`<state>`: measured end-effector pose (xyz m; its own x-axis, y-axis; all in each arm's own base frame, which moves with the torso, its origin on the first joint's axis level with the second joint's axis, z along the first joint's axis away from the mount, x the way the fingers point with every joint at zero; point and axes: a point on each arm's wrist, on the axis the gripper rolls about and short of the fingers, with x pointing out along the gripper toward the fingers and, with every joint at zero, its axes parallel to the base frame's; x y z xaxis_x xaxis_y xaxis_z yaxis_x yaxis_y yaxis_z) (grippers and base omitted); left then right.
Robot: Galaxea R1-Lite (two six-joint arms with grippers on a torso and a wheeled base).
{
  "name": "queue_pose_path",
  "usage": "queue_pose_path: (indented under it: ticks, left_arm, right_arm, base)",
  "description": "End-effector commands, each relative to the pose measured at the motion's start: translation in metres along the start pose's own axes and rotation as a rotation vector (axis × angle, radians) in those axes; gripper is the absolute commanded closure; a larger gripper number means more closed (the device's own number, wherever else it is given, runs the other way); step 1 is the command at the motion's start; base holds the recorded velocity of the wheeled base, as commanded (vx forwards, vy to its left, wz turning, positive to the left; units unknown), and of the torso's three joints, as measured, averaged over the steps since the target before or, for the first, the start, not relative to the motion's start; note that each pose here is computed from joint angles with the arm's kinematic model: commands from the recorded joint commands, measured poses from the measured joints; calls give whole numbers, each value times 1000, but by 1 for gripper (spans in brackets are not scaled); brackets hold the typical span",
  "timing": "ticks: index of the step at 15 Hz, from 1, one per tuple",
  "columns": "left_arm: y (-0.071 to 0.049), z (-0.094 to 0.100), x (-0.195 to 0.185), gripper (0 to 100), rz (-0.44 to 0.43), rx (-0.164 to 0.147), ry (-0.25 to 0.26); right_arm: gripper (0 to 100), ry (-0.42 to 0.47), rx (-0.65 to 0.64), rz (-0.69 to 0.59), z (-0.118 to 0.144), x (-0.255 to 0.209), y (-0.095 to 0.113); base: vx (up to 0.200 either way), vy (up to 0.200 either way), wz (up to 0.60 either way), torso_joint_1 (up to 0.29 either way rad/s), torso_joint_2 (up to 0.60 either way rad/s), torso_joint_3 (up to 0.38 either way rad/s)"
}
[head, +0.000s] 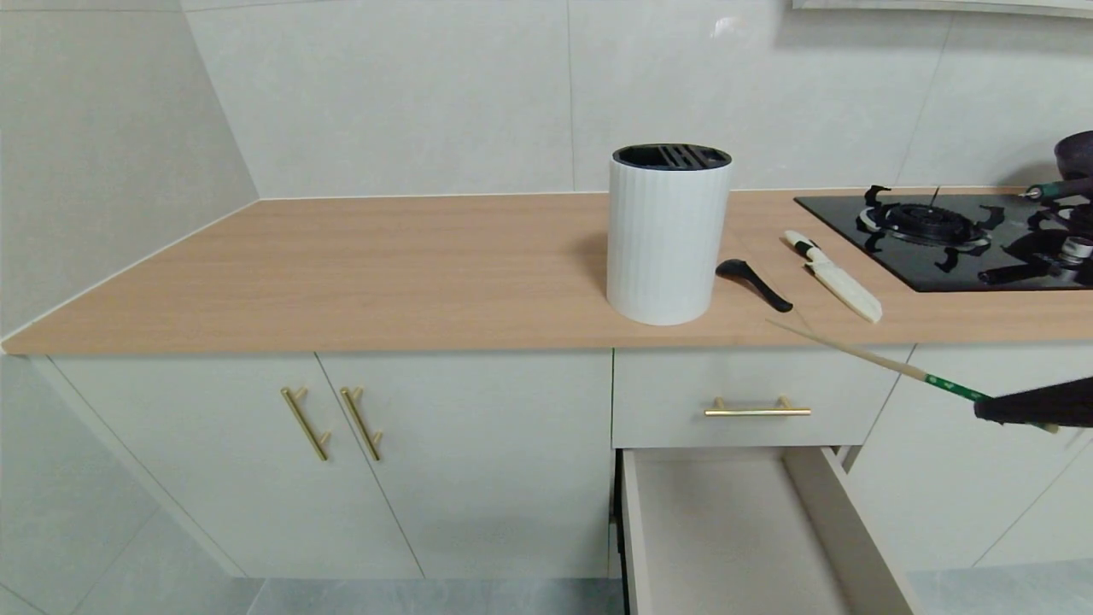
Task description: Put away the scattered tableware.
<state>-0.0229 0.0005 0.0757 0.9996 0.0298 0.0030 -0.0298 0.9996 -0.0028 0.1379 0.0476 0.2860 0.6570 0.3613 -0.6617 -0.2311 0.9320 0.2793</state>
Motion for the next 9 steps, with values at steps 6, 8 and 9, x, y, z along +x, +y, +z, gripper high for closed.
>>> queue_pose_path:
  ticks: [6, 8, 9]
  left_arm:
    - [0, 0, 0, 0, 1, 0, 1]
    - [0, 0, 0, 0, 1, 0, 1]
    - [0, 0, 0, 0, 1, 0, 1]
  right_arm:
    - [100, 488, -115, 4, -17, 75, 14]
    - [100, 617, -101, -41, -19, 115, 13]
    - [100, 656, -96, -63, -21, 129, 12]
  base:
    - [0, 0, 0, 0, 0, 0]
    - [0, 0, 0, 0, 0, 0]
    - [0, 0, 0, 0, 0, 0]
